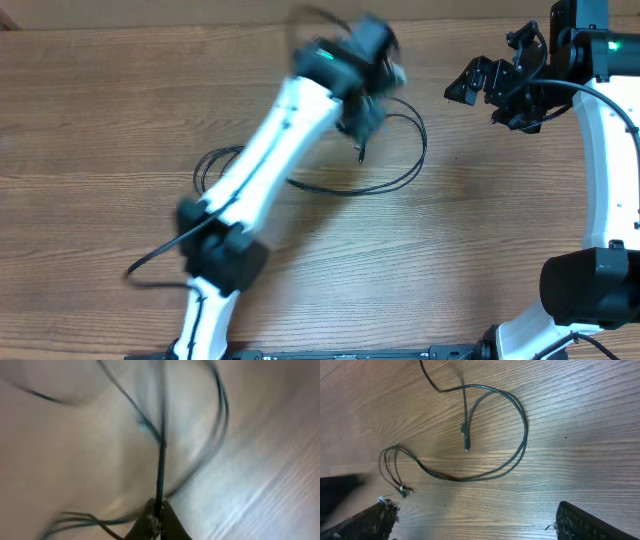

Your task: Untangle cables

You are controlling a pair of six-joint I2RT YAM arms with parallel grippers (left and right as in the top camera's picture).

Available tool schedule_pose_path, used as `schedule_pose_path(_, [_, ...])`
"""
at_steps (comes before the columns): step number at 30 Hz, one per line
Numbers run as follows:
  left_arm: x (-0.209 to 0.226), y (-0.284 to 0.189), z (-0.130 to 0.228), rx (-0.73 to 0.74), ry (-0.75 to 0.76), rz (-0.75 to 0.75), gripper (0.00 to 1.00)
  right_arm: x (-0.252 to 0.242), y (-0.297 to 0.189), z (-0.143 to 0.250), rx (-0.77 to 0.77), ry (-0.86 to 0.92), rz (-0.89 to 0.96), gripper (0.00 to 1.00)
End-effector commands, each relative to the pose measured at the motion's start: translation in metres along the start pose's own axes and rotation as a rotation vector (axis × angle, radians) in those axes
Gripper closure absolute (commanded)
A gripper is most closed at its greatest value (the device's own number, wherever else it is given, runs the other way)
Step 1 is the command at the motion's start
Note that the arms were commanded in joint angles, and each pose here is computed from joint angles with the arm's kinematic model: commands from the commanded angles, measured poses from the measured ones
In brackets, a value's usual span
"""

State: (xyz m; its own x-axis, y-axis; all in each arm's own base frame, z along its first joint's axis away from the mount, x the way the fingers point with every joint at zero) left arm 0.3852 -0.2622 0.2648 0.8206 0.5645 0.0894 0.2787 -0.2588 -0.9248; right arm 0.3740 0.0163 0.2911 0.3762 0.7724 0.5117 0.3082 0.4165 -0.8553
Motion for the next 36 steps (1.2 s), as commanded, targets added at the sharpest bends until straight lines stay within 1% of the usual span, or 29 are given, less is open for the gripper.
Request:
schedule_pose_path(1, [0.02, -0.137, -0.012, -0.349, -0.093, -0.158, 0.96, 0.01, -0.004, -0.002, -0.002, -0.024, -0.059, 0.0])
schedule_pose_path(2, [0.023, -0.164, -0.012, -0.425, -0.117, -0.191, 0.96, 0.012, -0.004, -0.001, 0.002, -0.028, -0.076, 0.0])
schedule_pose_path(4, [0.028, -0.197, -0.01, -0.52, -0.153, -0.232, 0.96, 0.016, -0.003, -0.001, 0.008, -0.035, -0.095, 0.0])
schedule_pose_path(7, [0.036, -0.24, -0.004, -0.65, -0.195, -0.295, 0.96, 0.022, -0.002, 0.002, 0.022, -0.048, -0.129, 0.0])
schedule_pose_path(11, [0.052, -0.297, 0.007, -0.848, -0.282, -0.373, 0.96, 0.034, -0.001, 0.01, 0.057, -0.115, -0.19, 0.0])
schedule_pose_path(20, [0.068, -0.4, 0.03, -1.27, -0.366, -0.389, 0.96, 0.064, 0.012, 0.026, 0.08, -0.205, -0.217, 0.0])
schedule_pose_path(22, [0.07, -0.414, 0.036, -1.319, -0.375, -0.407, 0.96, 0.067, 0.014, 0.028, 0.082, -0.216, -0.22, 0.0])
schedule_pose_path(25, [0.074, -0.422, 0.044, -1.331, -0.388, -0.438, 0.96, 0.069, 0.014, 0.029, 0.083, -0.222, -0.223, 0.0])
schedule_pose_path(29, [0.083, -0.409, 0.056, -1.25, -0.447, -0.445, 0.96, 0.069, 0.014, 0.029, 0.083, -0.216, -0.222, 0.0])
schedule_pose_path(30, [0.09, -0.397, 0.064, -1.18, -0.485, -0.447, 0.96, 0.069, 0.014, 0.029, 0.083, -0.216, -0.222, 0.0])
schedule_pose_path(36, [0.123, -0.358, 0.104, -0.937, -0.665, -0.523, 0.96, 0.069, 0.014, 0.029, 0.083, -0.217, -0.221, 0.0])
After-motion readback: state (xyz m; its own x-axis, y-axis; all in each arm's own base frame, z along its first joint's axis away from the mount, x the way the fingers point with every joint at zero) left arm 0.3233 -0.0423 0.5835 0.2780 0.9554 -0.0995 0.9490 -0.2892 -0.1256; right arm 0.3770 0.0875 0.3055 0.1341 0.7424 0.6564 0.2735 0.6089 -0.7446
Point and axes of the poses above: each gripper's point midway between its finger pads, its own y axis out along the fingers, its own x axis along the line the jaws close on, z = x × y, the point moved 6 cm from there along -y, back along the fingers, and after that the axes turned 15 degrees about y, right-handed, at the moved point
